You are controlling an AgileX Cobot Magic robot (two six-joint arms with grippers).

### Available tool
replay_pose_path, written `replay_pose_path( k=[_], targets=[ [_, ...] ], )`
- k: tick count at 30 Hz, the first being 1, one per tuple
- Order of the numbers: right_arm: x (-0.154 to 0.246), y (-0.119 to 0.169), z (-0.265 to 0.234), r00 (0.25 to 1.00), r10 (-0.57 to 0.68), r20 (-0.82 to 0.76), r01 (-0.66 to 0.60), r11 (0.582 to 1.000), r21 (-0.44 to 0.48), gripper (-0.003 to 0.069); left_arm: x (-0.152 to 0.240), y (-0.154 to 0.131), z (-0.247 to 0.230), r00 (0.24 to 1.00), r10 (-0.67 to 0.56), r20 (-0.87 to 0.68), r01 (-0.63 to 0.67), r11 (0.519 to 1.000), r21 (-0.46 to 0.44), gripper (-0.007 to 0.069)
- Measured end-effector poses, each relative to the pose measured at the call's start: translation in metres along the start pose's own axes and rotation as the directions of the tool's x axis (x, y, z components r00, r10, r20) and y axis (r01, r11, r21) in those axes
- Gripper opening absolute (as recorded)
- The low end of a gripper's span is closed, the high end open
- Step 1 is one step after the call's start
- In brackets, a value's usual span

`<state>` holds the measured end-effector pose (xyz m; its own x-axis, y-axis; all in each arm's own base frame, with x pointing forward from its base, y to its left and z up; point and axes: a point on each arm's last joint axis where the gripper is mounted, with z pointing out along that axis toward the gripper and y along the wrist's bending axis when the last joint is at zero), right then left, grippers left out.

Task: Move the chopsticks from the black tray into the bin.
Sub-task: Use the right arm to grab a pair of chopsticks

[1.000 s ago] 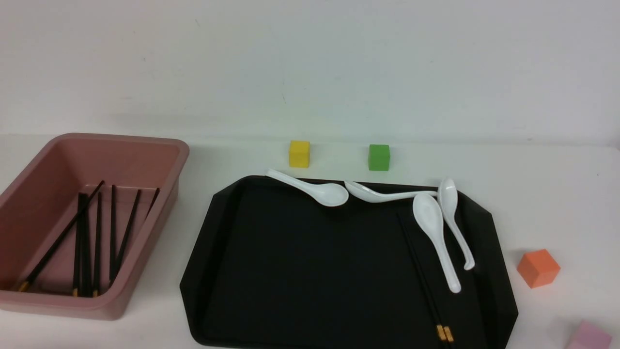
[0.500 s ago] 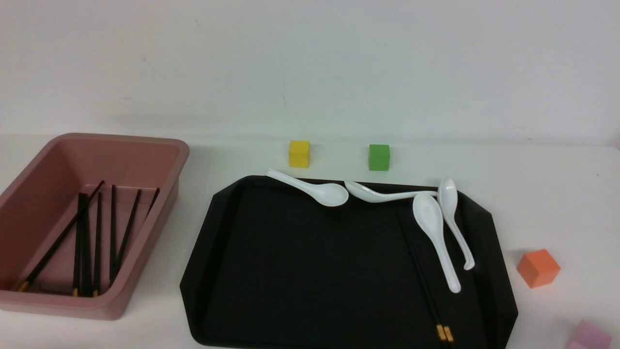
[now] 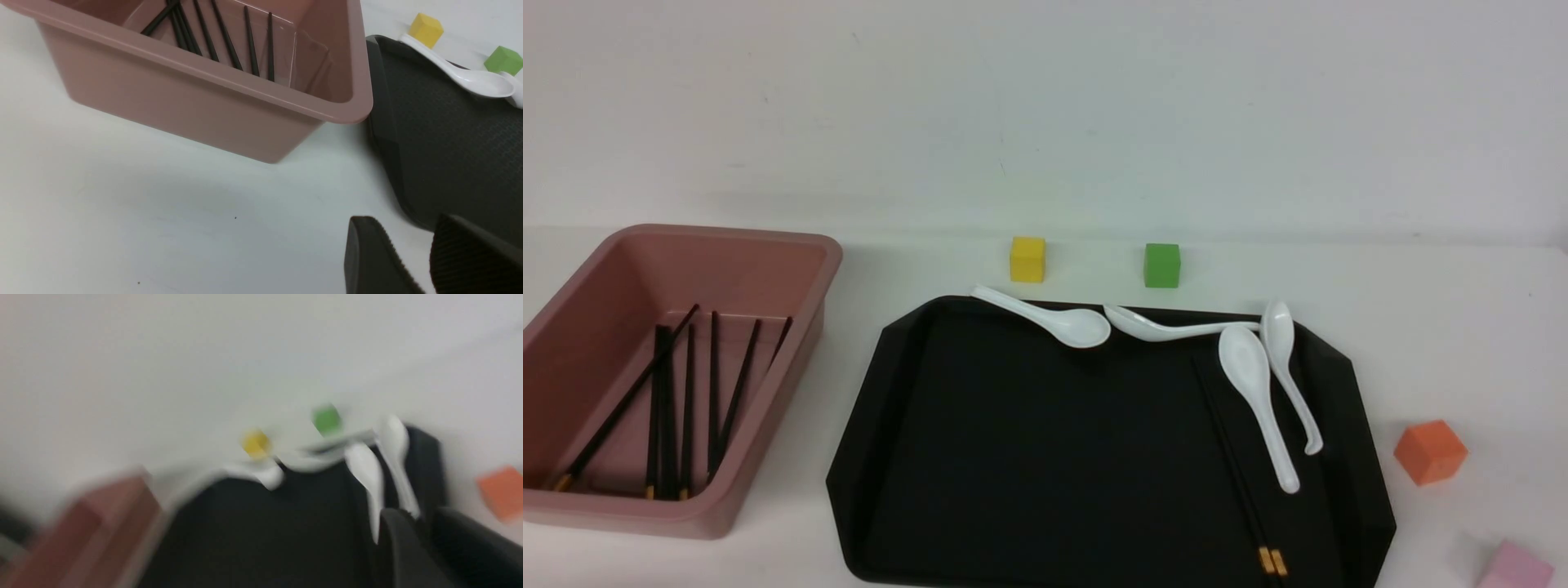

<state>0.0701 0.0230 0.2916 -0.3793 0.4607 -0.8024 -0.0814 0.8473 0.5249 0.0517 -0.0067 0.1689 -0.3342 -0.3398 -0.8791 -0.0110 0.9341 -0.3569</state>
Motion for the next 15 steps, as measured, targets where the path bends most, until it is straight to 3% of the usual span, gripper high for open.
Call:
replay_pose_path(
  k=[3,7,12,15],
  targets=[
    [-0.01,0.0,0.022,0.963,-0.058,-0.263,0.094,0.988,0.126,0.0004,0.0,0.0,0.0,1.0,0.0,0.0,0.0,1.0,0.0,0.0238],
    [-0.012,-0.006,0.063,0.847,-0.013,-0.531,0.14,0.97,0.2,-0.0013,0.0,0.0,0.0,1.0,0.0,0.0,0.0,1.0,0.0,0.0238],
    [0.002,0.002,0.109,0.702,-0.094,-0.706,0.143,0.99,0.01,-0.001,0.0,0.0,0.0,1.0,0.0,0.0,0.0,1.0,0.0,0.0238],
    [0.016,0.02,0.132,0.627,-0.175,-0.759,0.091,0.984,-0.152,0.0005,0.0,0.0,0.0,1.0,0.0,0.0,0.0,1.0,0.0,0.0238]
  ],
)
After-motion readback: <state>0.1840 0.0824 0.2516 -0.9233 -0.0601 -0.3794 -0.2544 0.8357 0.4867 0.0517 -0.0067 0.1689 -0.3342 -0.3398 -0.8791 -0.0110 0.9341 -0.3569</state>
